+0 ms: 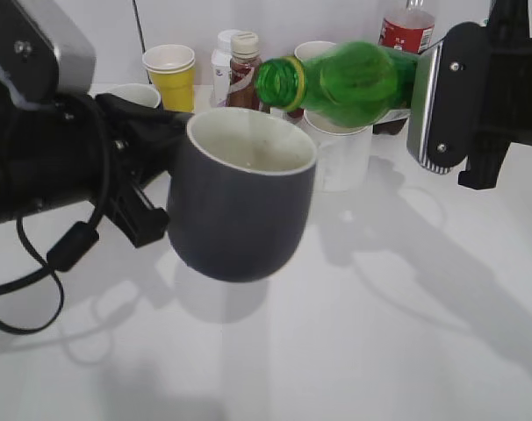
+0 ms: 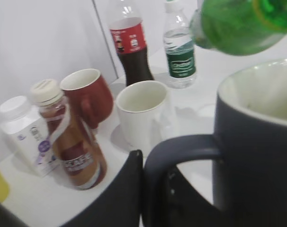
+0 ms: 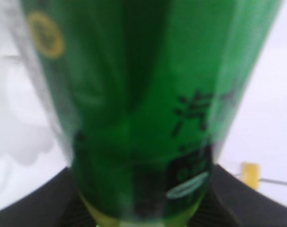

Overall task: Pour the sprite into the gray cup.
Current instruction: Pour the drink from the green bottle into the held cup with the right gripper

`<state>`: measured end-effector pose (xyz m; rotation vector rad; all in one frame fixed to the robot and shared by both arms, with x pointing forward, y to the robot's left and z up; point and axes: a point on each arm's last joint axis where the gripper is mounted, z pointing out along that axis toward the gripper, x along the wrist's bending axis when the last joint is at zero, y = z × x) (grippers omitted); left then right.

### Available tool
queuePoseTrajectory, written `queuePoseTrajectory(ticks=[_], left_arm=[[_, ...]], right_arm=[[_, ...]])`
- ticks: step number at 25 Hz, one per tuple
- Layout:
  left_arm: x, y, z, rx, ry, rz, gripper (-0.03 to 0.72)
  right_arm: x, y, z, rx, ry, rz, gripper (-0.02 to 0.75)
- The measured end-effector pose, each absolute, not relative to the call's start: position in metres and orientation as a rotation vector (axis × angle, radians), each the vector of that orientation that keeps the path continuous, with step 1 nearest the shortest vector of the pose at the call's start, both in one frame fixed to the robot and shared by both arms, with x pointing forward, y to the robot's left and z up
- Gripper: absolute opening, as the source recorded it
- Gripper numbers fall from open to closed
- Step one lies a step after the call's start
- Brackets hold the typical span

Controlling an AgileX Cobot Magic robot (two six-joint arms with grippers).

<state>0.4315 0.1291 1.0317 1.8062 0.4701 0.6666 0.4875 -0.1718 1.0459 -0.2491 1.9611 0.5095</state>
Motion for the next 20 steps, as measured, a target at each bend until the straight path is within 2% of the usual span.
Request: queuePoseTrajectory(ticks=[20], left_arm=[[0.4246,0.1234,1.0265,1.870,0.455,0.640,0.048]], right_arm=[[0.4885,-0.1693,1.0520,-0.474,1.829,0.382,0.339]])
